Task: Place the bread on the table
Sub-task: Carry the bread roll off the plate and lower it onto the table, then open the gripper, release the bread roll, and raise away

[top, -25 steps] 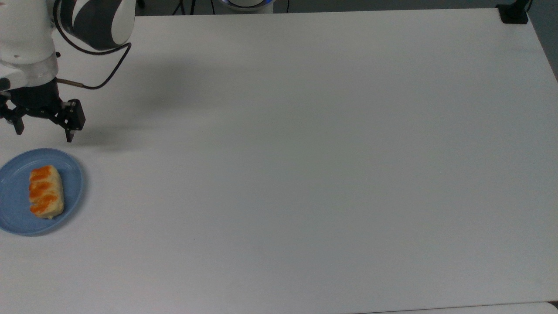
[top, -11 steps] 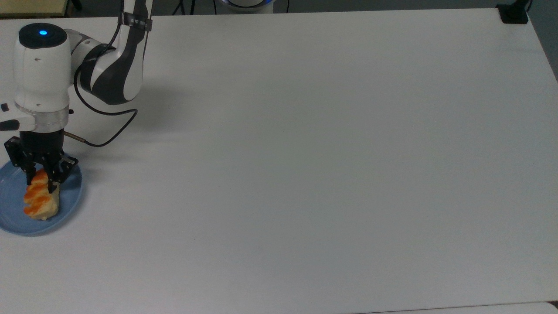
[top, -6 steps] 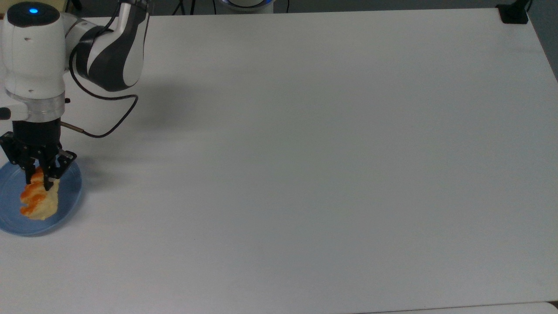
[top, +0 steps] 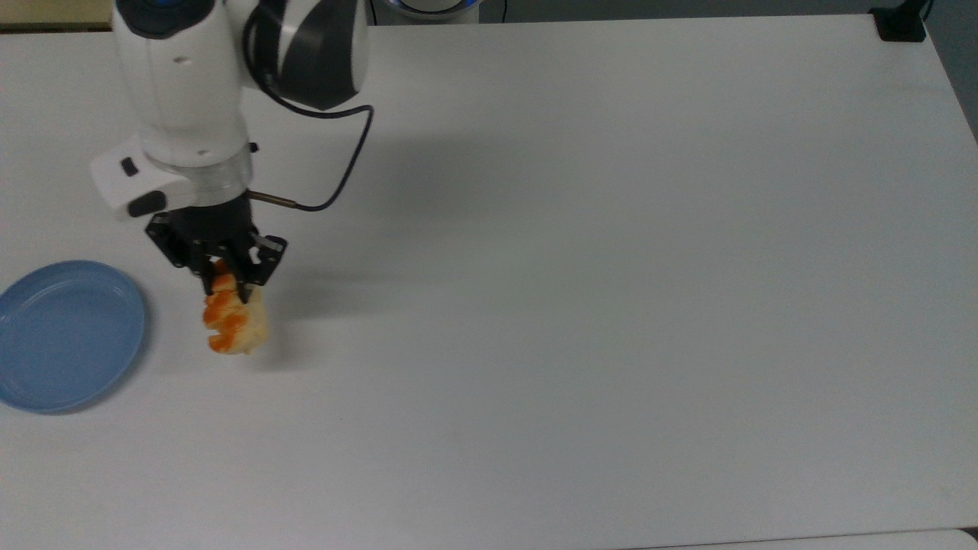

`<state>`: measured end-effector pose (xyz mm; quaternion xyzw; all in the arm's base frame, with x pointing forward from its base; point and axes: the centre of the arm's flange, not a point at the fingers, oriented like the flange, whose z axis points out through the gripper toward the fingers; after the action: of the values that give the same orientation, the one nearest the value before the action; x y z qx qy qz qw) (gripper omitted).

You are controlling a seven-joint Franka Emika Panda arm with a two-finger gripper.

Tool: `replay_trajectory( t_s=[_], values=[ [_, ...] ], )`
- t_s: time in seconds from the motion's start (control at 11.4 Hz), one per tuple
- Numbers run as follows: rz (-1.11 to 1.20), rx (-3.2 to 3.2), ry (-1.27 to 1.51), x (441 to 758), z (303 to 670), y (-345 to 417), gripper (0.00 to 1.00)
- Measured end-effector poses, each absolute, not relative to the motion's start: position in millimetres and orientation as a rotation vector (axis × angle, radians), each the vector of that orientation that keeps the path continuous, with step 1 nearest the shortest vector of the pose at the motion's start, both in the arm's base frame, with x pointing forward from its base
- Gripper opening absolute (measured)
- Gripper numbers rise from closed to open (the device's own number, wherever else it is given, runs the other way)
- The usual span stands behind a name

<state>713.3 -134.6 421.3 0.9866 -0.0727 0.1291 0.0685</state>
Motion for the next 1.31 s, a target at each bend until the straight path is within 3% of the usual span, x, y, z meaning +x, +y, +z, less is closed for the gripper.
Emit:
replay_trajectory(
  t_s=[0.61,0.7,1.05,1.31],
  values=[
    [0.22,2.93,-0.264,703.9,354.5,-16.3,0.37],
    [0.217,2.931,-0.267,703.6,353.2,-15.7,0.44],
    [0.218,2.929,-0.297,703.4,352.9,-18.2,0.96],
    [0.203,2.924,-0.311,702.1,356.9,-20.9,1.0]
  ],
)
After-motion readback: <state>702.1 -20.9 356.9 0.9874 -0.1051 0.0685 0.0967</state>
